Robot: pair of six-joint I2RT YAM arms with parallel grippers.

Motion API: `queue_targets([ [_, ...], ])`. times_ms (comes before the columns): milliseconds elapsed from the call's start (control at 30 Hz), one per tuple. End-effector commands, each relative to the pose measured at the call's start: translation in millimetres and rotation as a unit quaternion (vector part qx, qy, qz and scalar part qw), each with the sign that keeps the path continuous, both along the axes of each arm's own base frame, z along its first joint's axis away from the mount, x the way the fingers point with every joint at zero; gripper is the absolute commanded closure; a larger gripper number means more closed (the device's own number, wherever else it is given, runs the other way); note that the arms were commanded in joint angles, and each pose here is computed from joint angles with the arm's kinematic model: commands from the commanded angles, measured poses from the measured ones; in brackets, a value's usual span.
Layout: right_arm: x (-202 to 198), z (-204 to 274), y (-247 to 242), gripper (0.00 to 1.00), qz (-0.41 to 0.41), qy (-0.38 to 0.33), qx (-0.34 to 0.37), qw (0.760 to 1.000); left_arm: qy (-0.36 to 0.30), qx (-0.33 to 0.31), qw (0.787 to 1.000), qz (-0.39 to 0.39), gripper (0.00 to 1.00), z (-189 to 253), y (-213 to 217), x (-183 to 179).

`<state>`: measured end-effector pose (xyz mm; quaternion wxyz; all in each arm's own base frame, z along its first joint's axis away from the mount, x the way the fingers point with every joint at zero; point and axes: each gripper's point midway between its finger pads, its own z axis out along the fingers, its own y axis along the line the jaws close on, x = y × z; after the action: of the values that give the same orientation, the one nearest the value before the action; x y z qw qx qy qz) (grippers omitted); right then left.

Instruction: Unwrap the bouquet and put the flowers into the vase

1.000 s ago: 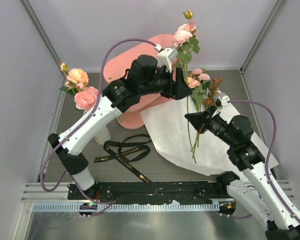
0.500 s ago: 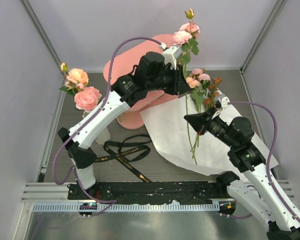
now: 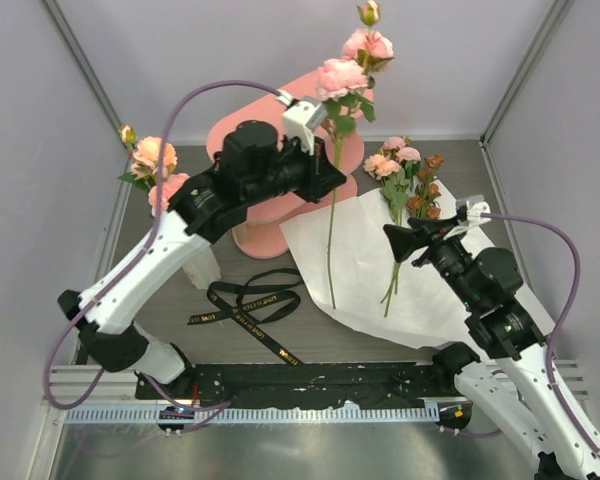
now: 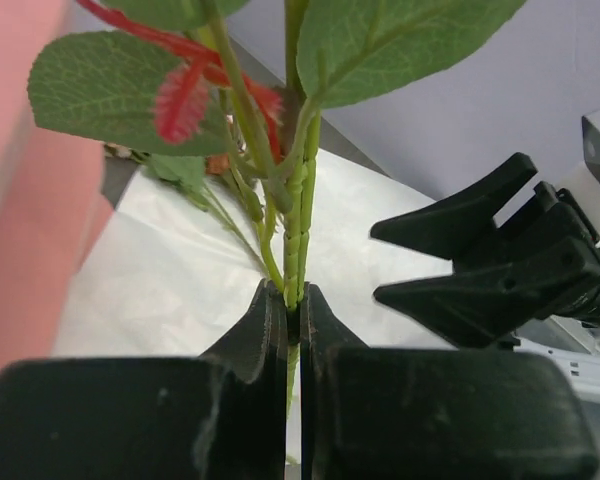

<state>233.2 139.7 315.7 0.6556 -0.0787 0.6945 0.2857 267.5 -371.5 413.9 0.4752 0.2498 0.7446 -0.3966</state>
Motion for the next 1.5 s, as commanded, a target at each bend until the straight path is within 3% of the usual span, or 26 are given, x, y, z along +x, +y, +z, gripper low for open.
queue_targets([
  [0,0.2,38.2,-41.1,0.31,-0.107,-0.051,0.038,0.992,-0.133,-0.002,0.986,0.096,1.0,68.9,78.2,-6.7],
  [167,3.7,29.3,-39.2,0.31,-0.107,-0.04,0.036,0.993,-0.186,0.033,0.966,0.177,1.0,90.5,150.2,-22.2],
  [433,11.4,18.2,-29.1,0.31,-0.091,-0.023,0.029,0.995,-0.251,0.042,0.914,0.316,1.0,148.7,270.5,-59.7],
  [533,14.0,16.7,-27.9,0.32,-0.091,-0.021,0.029,0.995,-0.261,0.074,0.889,0.369,1.0,152.6,304.9,-63.5],
  [733,16.3,14.4,-23.3,0.32,-0.083,-0.016,0.027,0.996,-0.27,0.072,0.853,0.441,1.0,171.5,350.8,-76.4],
  [800,16.0,13.7,-23.1,0.32,-0.082,-0.015,0.028,0.996,-0.265,0.077,0.843,0.461,1.0,173.3,359.2,-76.3],
  [1033,16.7,12.2,-23.3,0.32,-0.084,-0.013,0.027,0.996,-0.268,0.067,0.844,0.459,1.0,177.6,359.7,-78.4],
  [1233,16.1,12.1,-23.2,0.32,-0.082,-0.013,0.025,0.996,-0.272,0.048,0.833,0.479,1.0,175.1,358.2,-71.8],
  [1467,16.1,9.5,-23.8,0.32,-0.084,-0.012,0.023,0.996,-0.265,0.021,0.838,0.477,1.0,169.9,342.2,-61.3],
])
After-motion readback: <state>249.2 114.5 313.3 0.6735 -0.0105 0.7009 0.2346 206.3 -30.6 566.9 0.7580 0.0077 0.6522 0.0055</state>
